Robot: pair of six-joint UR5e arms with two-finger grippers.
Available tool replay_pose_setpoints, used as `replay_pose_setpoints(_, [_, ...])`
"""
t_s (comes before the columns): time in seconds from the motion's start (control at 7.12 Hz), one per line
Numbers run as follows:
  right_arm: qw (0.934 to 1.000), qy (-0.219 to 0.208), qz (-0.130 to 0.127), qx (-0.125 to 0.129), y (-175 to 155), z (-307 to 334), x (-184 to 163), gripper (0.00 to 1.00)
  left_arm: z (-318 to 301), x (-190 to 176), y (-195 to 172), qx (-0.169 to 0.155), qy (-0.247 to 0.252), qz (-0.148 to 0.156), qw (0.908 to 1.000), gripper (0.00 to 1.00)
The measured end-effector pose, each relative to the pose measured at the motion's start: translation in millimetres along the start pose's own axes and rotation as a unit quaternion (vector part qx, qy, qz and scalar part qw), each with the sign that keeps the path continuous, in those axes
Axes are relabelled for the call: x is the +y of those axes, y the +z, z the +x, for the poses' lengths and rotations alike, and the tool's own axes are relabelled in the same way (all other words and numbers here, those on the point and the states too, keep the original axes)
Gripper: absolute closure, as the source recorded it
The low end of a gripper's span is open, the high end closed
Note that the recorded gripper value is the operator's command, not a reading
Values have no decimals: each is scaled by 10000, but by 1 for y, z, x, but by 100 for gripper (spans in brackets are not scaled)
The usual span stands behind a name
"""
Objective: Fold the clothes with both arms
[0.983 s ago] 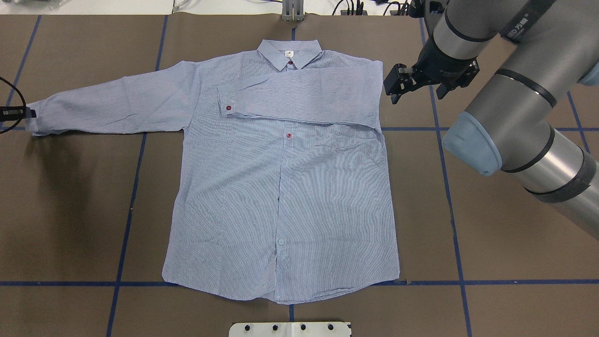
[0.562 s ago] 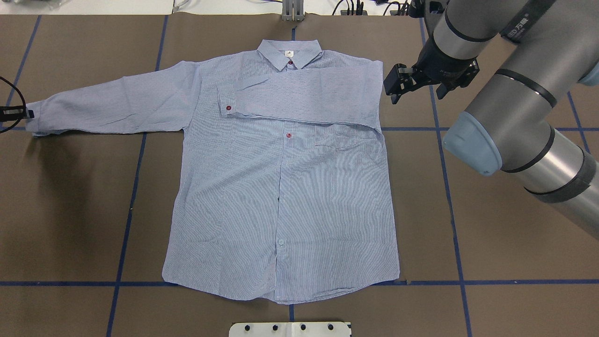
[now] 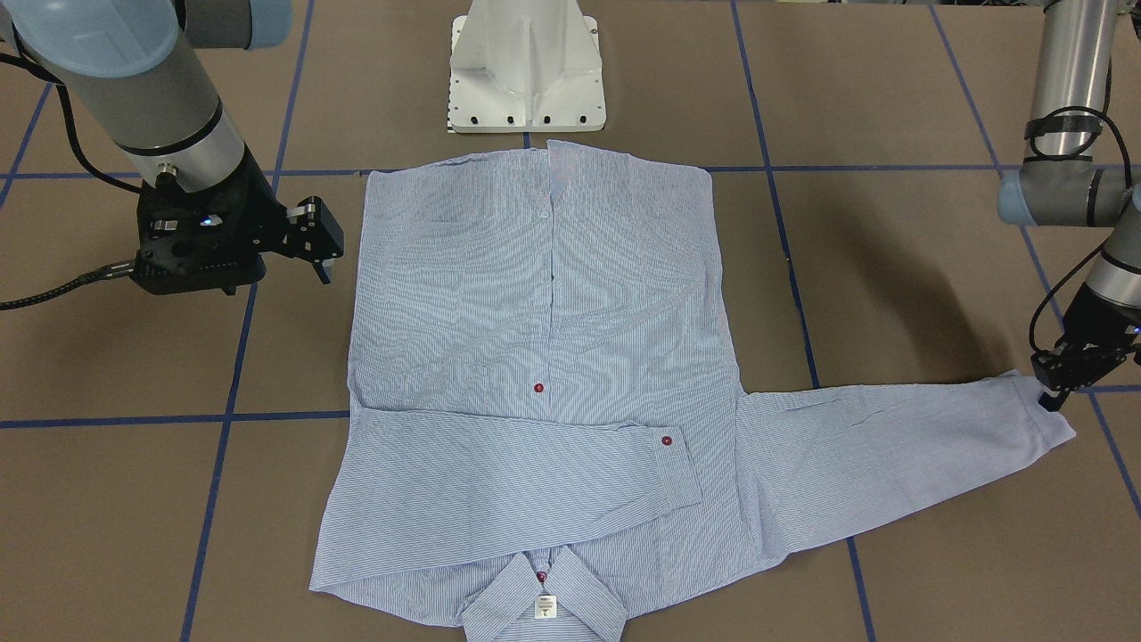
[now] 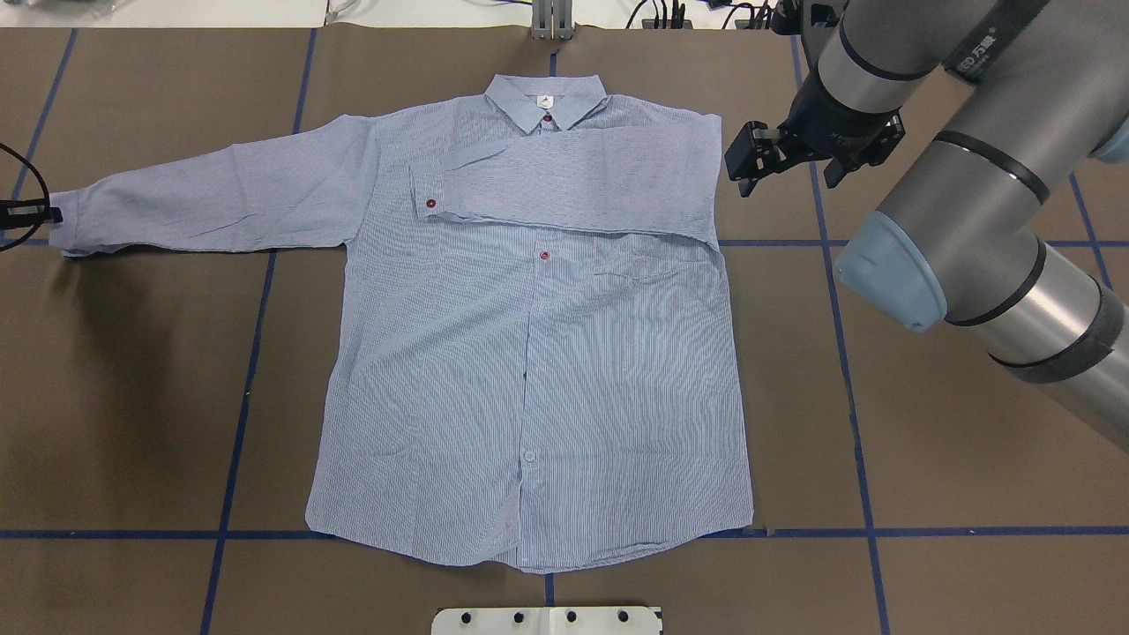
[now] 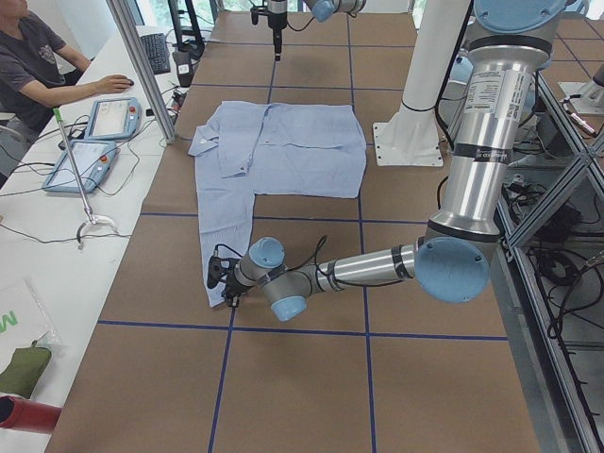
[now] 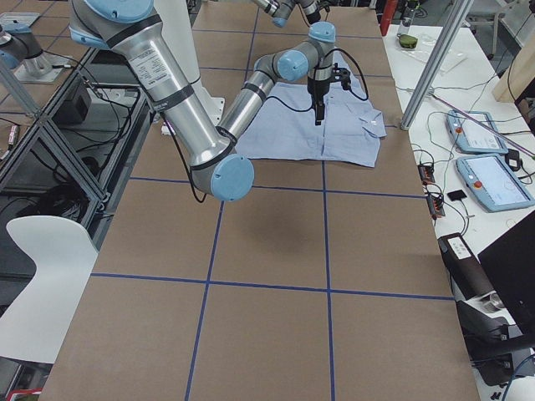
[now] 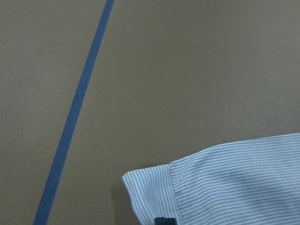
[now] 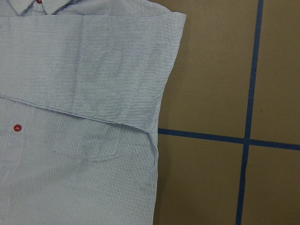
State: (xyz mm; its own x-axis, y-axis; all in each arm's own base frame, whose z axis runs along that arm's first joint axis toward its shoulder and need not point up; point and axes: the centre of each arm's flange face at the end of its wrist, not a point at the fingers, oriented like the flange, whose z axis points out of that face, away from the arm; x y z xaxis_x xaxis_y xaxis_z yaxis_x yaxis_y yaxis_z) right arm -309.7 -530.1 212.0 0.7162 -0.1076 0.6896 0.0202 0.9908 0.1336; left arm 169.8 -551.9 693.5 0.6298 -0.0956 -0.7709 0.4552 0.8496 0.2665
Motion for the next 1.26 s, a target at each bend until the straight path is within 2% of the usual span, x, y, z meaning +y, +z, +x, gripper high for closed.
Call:
replay_pose_setpoints(0.56, [10000, 9, -17, 3, 1, 3, 1, 0, 40, -27, 5, 116, 43, -23, 9999, 100])
replay_pose_setpoints(0.98, [10000, 22, -16, 0, 1, 5, 2, 0, 78, -51, -6, 432, -29, -351, 9984, 100])
replay_pose_setpoints(1.26, [10000, 25, 0, -26, -2, 8, 7, 0, 125, -73, -21, 554, -386, -490, 9965, 100])
